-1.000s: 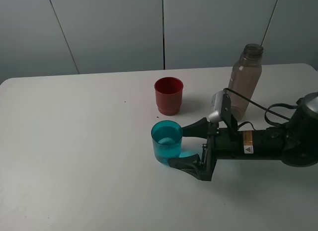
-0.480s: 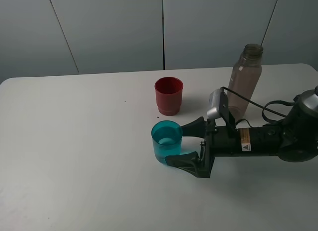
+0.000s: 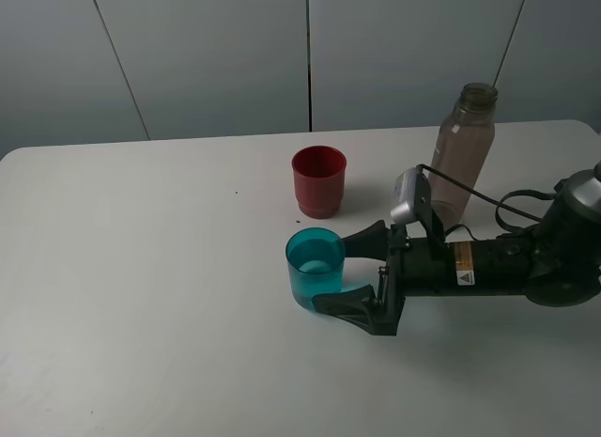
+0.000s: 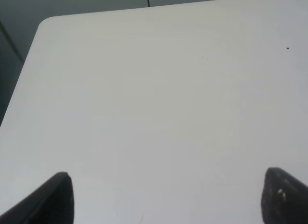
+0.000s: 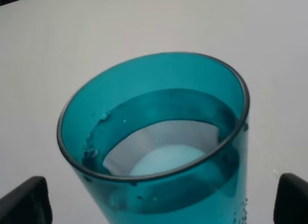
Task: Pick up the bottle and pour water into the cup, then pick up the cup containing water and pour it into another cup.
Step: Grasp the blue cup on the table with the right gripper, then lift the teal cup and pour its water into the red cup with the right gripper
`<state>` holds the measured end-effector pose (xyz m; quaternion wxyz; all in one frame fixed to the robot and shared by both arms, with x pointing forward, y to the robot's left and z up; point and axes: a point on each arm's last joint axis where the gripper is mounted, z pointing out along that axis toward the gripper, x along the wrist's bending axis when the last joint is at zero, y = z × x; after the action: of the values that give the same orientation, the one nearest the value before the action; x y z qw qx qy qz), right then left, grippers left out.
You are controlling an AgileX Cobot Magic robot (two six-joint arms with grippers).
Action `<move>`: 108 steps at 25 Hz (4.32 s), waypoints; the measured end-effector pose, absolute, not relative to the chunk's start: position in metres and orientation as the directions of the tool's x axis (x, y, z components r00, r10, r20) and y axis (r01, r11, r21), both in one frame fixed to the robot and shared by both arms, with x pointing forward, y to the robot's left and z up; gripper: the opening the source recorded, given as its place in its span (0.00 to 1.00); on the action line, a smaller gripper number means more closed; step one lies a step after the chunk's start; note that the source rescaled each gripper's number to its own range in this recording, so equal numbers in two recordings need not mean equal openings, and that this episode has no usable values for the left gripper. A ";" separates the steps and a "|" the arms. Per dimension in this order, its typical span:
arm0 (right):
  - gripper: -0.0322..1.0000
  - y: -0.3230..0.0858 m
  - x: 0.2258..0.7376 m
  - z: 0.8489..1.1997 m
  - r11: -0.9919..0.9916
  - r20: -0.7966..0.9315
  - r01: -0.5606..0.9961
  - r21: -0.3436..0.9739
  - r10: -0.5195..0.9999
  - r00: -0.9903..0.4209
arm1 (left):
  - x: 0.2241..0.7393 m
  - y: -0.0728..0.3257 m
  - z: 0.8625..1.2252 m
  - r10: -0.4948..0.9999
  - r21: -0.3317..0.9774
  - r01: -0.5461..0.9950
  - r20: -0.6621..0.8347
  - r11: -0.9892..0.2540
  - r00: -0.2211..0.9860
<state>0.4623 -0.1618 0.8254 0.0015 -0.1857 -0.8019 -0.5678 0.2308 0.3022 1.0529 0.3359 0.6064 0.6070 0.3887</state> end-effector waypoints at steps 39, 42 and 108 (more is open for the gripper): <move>1.00 -0.143 0.479 0.824 0.310 0.206 0.289 0.906 0.273 -0.940 | 0.231 0.302 1.053 0.997 0.879 0.475 0.064 -0.038 -0.039; 1.00 -0.143 0.479 0.824 0.310 0.208 0.292 0.905 0.276 -0.938 | 0.231 0.302 1.053 0.997 0.879 0.475 0.064 -0.038 -0.039; 0.18 -0.137 0.483 0.898 0.230 0.241 0.317 0.920 0.303 -0.922 | 0.231 0.302 1.053 0.997 0.879 0.475 0.063 -0.037 -0.039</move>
<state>0.4829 -0.1374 0.8984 0.0057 -0.1977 -0.7842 -0.5881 0.2308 0.3022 1.0529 0.3360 0.6063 0.6070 0.3886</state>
